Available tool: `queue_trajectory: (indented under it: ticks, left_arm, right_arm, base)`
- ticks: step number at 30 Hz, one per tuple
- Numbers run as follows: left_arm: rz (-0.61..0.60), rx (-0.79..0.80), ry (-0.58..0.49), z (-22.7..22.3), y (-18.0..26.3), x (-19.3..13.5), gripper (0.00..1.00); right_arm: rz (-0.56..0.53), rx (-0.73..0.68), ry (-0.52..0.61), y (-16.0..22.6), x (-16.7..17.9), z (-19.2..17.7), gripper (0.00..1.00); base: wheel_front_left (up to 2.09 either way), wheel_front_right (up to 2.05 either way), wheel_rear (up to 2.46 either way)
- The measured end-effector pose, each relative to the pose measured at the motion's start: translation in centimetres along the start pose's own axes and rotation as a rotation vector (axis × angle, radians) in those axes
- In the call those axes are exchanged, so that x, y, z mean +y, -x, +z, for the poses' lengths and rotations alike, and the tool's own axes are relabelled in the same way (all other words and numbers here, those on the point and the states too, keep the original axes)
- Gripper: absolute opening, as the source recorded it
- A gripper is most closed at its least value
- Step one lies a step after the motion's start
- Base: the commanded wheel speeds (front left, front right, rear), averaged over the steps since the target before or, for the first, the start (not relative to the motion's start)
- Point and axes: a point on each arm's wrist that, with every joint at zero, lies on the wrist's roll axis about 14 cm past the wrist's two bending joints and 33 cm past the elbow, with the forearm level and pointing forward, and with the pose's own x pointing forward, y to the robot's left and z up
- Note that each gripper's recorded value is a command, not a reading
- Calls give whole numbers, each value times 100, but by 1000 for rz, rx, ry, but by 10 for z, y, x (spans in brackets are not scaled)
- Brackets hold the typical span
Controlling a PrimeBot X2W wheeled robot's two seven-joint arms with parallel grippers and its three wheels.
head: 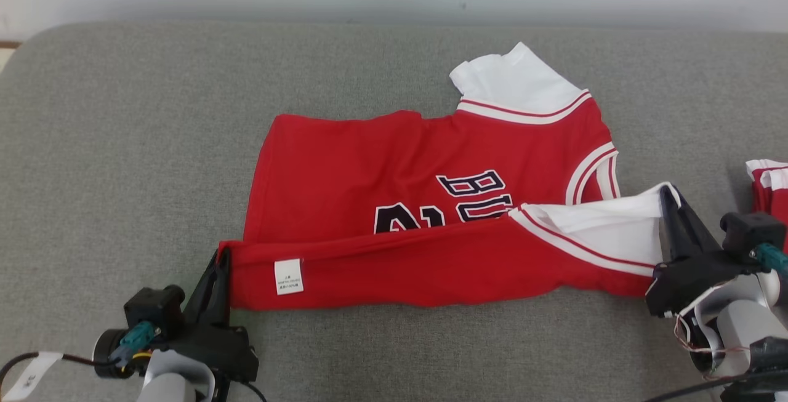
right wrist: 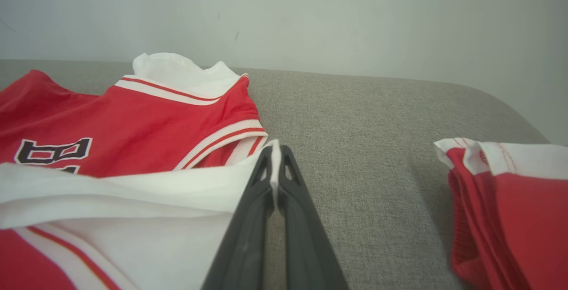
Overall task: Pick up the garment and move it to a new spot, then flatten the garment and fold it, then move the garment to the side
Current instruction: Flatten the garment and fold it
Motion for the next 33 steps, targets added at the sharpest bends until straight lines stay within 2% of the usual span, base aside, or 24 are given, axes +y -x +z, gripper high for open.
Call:
queue_trajectory:
  ticks: [13,14,15,16,17,23,33]
  left_arm:
    - [-22,16,-19,-8,-25,-7,0]
    - [-22,16,-19,-8,-26,-8,31]
    - [-17,17,-17,-8,-27,-7,91]
    - [-13,19,-13,-9,-27,-6,100]
    - [-8,15,-14,-8,-27,-6,100]
    - [35,-75,-27,21,-26,1,100]
    - [71,-71,-14,17,14,7,100]
  right_arm:
    - [-7,39,-3,-23,-5,-15,0]
    - [-9,38,-7,-24,-5,-15,0]
    - [-11,37,-13,-25,-5,-15,24]
    - [-18,33,-19,-25,-6,-14,51]
    - [-25,24,-25,-26,-7,-12,100]
    - [-90,-65,-22,-20,-25,14,100]
    - [-47,3,-67,20,9,-17,100]
  base:
    - [0,0,0]
    - [0,0,0]
    - [0,0,0]
    - [0,0,0]
    - [0,0,0]
    - [0,0,0]
    - [0,0,0]
